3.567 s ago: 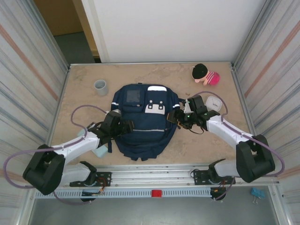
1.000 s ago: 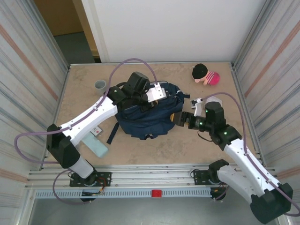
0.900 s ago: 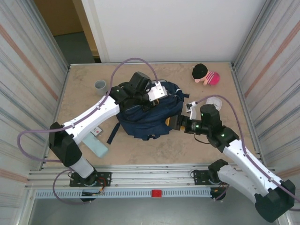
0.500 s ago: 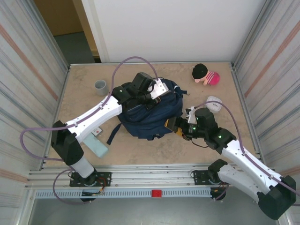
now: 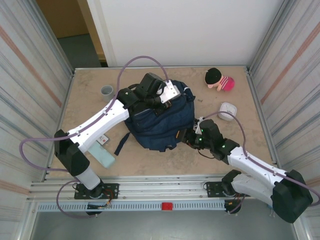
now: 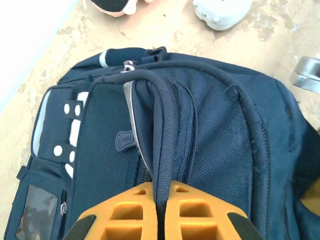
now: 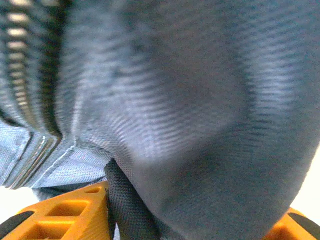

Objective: Pack books, pencil case, and school supplies into a backpack

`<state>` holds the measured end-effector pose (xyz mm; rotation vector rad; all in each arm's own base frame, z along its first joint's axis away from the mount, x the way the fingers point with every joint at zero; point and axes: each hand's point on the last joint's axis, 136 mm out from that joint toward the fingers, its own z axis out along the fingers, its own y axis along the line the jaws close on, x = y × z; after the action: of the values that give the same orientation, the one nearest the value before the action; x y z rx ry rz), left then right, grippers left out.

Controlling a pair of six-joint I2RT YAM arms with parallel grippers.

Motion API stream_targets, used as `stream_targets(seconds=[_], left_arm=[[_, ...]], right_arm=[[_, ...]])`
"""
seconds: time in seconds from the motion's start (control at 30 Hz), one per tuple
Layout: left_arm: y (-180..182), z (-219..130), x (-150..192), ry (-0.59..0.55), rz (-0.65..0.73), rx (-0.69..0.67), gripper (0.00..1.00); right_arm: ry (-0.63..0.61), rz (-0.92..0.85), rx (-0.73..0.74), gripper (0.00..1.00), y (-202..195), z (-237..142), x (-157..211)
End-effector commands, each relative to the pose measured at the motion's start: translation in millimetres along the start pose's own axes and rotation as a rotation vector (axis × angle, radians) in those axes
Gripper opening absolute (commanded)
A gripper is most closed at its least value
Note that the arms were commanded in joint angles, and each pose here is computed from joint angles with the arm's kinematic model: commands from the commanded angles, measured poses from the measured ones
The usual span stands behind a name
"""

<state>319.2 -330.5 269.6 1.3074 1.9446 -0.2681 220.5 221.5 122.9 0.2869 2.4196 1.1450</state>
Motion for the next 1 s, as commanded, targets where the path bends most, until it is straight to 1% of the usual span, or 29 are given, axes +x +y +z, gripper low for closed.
stream_targets(seconds=[0.0,0.07,0.17,0.3,0.37,0.43,0.53,0.6,0.67,0.73,0.83,0.97], left_arm=[[19,-61,-76,-0.261,0.108,-0.088,0.0],[15,-66,-75,-0.27,0.146,-0.079,0.0],[4,-69,-67,-0.279,0.204,-0.043,0.0],[-16,-72,-49,-0.337,0.282,0.001,0.0],[-20,-74,-37,-0.385,0.284,0.017,0.0],[-26,-81,-27,-0.472,0.277,0.071,0.0],[-41,-87,-9,-0.613,0.294,0.138,0.0],[-47,-91,1,-0.662,0.299,0.159,0.0],[-52,-93,11,-0.672,0.304,0.173,0.0],[-56,-94,21,-0.66,0.301,0.194,0.0],[-58,-99,34,-0.671,0.287,0.239,0.0],[-63,-104,48,-0.698,0.305,0.267,0.0]], right_arm=[[-0.063,-0.006,0.119,0.45,-35,6,1],[-0.07,-0.039,0.11,0.45,-35,5,1],[-0.068,-0.134,0.059,0.48,-21,2,1],[-0.046,-0.277,0.001,0.6,2,-16,2],[-0.039,-0.357,-0.021,0.65,13,-30,4],[-0.032,-0.447,-0.05,0.7,24,-48,7],[-0.024,-0.573,-0.106,0.73,39,-71,12],[-0.008,-0.637,-0.14,0.74,49,-83,14],[0.021,-0.67,-0.173,0.74,58,-91,14],[0.055,-0.67,-0.203,0.74,67,-96,11],[0.091,-0.656,-0.262,0.74,81,-101,1],[0.08,-0.647,-0.214,0.75,76,-97,-28]])
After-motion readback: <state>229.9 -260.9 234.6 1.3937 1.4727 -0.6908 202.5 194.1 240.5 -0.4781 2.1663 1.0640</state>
